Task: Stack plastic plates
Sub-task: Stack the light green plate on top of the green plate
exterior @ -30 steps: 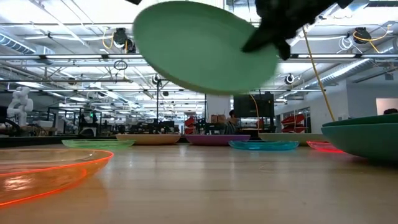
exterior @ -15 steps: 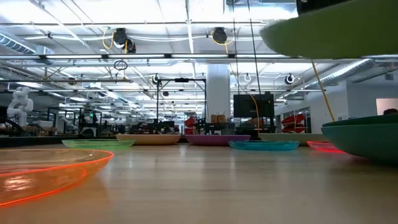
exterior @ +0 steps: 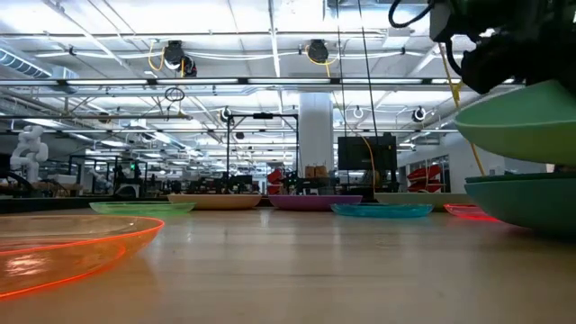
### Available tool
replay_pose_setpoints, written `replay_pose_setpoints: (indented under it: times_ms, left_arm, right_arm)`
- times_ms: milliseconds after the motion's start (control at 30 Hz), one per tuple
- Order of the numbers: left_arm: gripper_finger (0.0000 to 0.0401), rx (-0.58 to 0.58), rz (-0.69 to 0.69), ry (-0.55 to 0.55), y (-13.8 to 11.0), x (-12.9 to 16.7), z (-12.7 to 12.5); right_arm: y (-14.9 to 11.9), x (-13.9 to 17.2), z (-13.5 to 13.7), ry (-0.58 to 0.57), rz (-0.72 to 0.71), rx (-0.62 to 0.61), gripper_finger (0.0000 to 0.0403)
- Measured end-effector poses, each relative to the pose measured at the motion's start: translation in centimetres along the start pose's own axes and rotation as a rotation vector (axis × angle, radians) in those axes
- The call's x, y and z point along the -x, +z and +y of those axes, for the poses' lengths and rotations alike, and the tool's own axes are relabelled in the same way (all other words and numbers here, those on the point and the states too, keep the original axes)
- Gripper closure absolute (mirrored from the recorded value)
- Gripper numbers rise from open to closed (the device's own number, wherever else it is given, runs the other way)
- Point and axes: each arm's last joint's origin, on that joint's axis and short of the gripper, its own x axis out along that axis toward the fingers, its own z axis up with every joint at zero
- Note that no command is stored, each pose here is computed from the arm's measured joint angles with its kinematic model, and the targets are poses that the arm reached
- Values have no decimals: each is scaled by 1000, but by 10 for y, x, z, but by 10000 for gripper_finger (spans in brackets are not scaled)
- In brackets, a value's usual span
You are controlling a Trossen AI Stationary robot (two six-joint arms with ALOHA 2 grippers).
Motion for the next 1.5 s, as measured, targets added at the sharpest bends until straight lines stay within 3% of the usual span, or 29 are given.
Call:
replay_pose_setpoints:
  times_ms: [567,1500]
  left_arm:
    - [199,0,0,0,0,0,0]
    - [199,2,0,0,0,0,0]
  right_arm:
    - [0,-6,-9,-121,-36,-87,310]
    - [-4,-6,-11,-139,-11,-257,201]
